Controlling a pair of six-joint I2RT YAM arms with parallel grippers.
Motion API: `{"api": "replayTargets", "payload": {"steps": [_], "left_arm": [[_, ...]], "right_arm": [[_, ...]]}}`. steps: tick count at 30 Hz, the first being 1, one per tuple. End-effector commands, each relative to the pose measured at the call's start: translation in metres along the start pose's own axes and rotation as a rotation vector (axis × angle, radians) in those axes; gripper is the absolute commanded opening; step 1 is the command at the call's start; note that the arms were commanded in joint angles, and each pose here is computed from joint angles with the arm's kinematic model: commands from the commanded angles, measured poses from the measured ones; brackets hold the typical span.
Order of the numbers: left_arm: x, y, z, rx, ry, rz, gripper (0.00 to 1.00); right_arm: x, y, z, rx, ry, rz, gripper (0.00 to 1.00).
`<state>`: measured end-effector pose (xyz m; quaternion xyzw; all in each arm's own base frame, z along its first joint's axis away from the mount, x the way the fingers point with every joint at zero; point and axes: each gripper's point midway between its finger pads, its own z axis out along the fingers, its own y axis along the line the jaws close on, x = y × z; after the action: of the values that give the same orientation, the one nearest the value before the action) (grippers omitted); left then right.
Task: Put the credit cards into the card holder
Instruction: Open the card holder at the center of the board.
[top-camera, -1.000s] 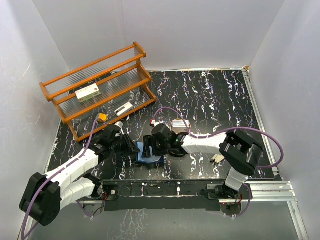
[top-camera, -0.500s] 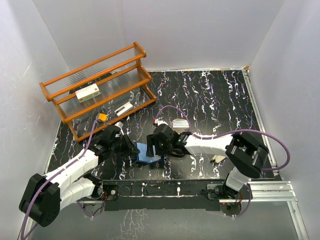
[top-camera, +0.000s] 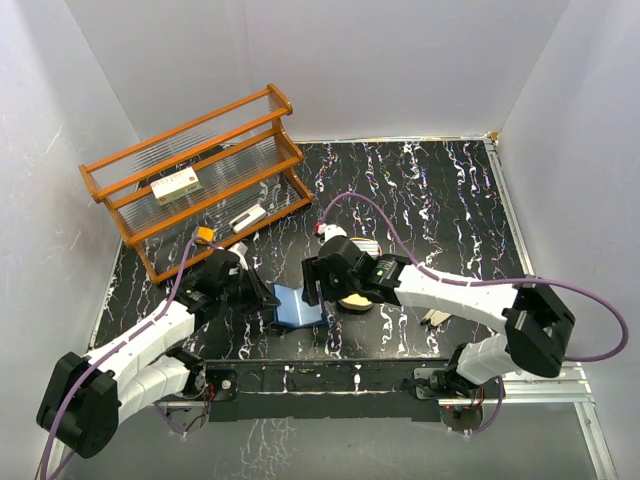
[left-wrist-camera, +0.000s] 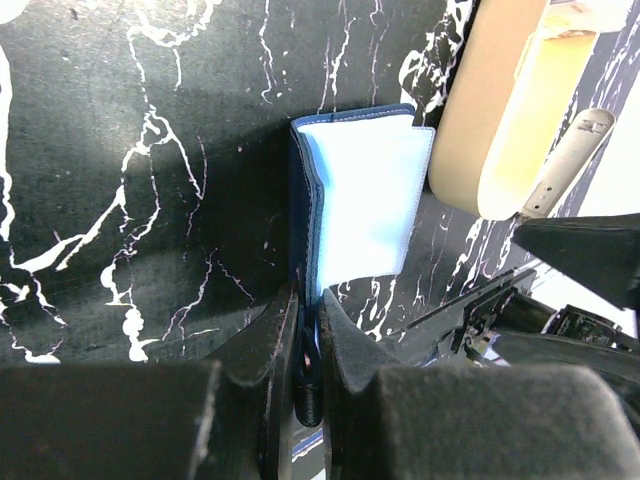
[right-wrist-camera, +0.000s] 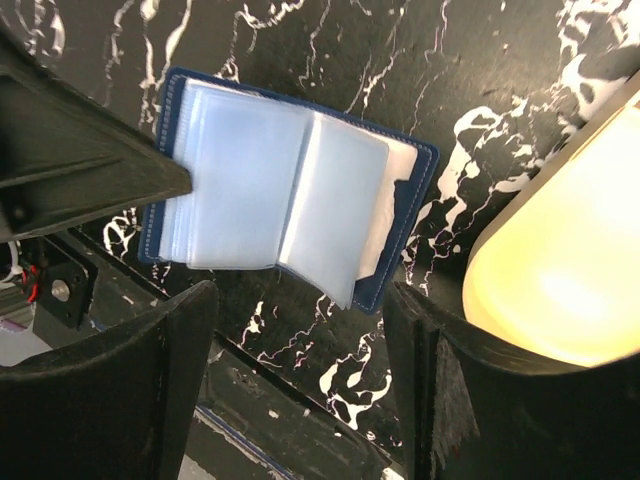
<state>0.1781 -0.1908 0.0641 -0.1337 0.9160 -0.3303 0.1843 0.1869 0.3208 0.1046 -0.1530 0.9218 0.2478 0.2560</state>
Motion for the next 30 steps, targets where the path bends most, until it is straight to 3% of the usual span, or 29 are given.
{"api": "replayTargets", "payload": {"steps": [1,7,15,30], "left_arm": [[-0.002,-0.021,-0.006,0.091,0.012,0.039,0.0],[0.001,-0.033,-0.006,0.169,0.026,0.066,0.0],[0.013,-0.027,-0.002,0.17,0.098,0.099,0.0],[0.017,-0.019,0.003,0.161,0.096,0.113,0.0]], "right_arm": [[-0.034,0.009,-0.026,-0.007,-0.11,-0.066,0.64],[-0.044,0.007,-0.025,0.027,-0.123,-0.117,0.59],[-0.075,-0.044,-0.043,0.297,-0.187,-0.339,0.61],[-0.107,-0.111,-0.054,0.345,-0.146,-0.74,0.66]]}}
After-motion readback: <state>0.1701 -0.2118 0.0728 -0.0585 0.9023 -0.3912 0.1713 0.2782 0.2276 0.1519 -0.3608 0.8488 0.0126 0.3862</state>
